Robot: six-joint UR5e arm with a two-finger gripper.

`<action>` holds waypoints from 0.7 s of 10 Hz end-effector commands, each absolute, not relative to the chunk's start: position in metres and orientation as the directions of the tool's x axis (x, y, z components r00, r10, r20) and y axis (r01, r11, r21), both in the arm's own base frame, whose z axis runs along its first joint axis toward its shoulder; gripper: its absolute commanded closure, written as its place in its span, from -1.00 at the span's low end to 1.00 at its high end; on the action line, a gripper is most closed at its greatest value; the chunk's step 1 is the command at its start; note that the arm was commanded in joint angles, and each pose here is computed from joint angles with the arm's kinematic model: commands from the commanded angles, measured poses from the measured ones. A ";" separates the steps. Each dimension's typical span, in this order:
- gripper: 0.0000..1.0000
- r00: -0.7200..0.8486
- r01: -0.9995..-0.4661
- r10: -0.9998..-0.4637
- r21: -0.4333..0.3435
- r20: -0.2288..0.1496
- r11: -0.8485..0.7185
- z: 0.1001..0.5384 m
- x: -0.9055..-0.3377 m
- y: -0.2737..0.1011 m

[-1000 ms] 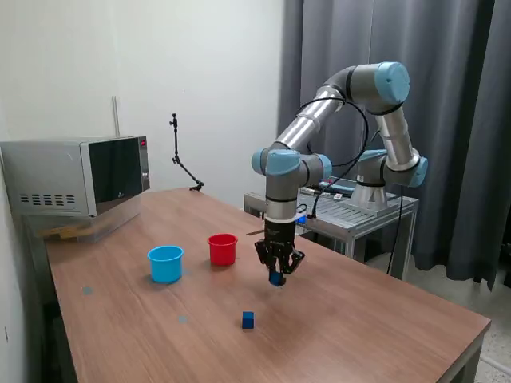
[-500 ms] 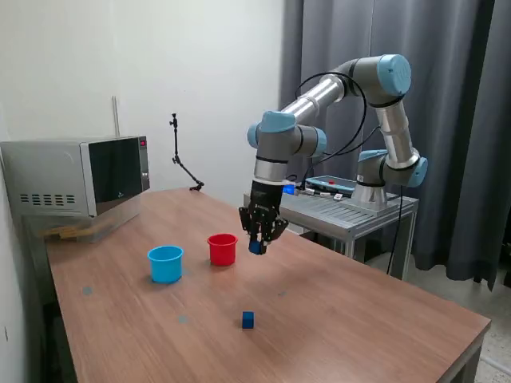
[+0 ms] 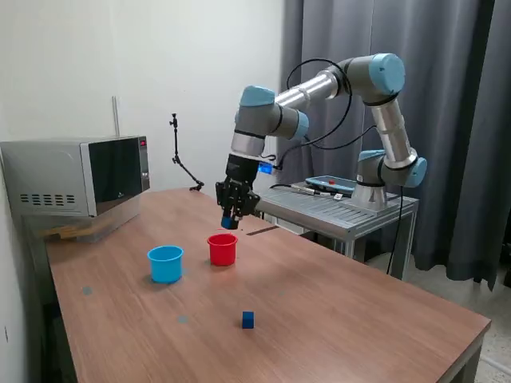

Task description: Place red objects in the red bin, and blue objects in the blue bin.

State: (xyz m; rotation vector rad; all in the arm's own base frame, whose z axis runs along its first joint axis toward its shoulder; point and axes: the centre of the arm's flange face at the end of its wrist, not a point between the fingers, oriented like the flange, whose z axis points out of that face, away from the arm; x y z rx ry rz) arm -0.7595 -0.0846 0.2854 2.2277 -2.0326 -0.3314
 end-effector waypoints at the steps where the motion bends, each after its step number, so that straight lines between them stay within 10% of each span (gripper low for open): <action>1: 1.00 0.045 -0.967 -0.995 0.244 -0.088 -0.066 0.299 -0.769 -0.058; 7: 1.00 -0.042 -0.977 -0.996 0.213 -0.076 0.025 0.283 -0.777 0.010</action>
